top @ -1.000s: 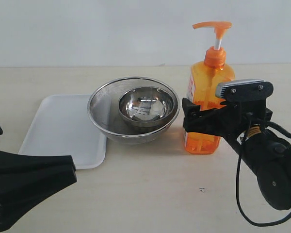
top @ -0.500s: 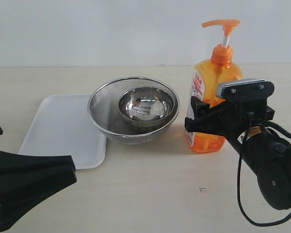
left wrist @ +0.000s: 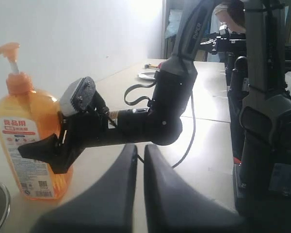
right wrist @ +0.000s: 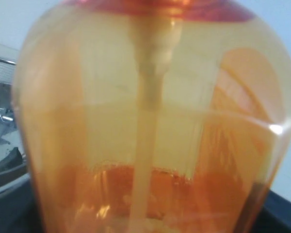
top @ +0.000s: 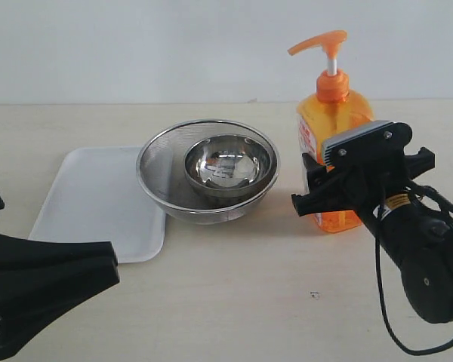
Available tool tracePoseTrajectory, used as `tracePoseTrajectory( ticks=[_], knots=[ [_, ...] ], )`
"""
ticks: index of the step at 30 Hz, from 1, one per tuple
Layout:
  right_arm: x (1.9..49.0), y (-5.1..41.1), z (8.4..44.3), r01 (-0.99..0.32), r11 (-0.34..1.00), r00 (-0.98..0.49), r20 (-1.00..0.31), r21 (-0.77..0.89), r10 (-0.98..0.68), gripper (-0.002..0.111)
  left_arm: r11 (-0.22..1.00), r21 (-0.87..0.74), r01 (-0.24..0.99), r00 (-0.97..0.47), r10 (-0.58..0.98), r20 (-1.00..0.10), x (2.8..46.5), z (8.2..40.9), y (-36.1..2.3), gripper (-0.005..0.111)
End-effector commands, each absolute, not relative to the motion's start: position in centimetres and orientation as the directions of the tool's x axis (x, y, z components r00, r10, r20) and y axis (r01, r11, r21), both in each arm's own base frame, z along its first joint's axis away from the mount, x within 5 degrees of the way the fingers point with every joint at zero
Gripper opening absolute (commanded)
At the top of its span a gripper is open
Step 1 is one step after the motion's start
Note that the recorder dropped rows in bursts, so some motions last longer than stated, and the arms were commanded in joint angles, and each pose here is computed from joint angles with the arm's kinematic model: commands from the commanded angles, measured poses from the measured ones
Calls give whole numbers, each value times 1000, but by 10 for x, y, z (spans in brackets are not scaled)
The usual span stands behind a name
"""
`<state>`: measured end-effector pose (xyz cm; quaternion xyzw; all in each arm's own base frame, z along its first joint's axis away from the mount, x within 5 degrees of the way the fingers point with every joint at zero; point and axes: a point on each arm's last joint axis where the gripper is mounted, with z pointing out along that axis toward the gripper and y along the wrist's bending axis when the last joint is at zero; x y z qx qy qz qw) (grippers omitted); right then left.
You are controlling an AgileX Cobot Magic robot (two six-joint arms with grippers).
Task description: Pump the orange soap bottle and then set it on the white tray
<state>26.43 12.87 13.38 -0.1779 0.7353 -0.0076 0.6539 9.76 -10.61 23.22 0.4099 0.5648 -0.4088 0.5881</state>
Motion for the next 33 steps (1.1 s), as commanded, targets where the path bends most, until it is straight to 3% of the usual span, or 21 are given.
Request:
tracePoseTrajectory(
  ticks=[1, 8, 33],
  knots=[
    [271, 133, 141, -257, 907, -52, -932, -335, -359, 0, 332, 23, 943, 30, -15, -999, 97, 231, -106, 5],
    [278, 134, 143, -239, 877, -61, -895, -416, -442, 0, 332, 23, 943, 30, -15, -999, 97, 231, -106, 5],
    [278, 134, 140, -261, 840, -69, -859, -476, -508, 0, 293, 6, 956, 42, -117, -992, 93, 240, -106, 5]
  ],
)
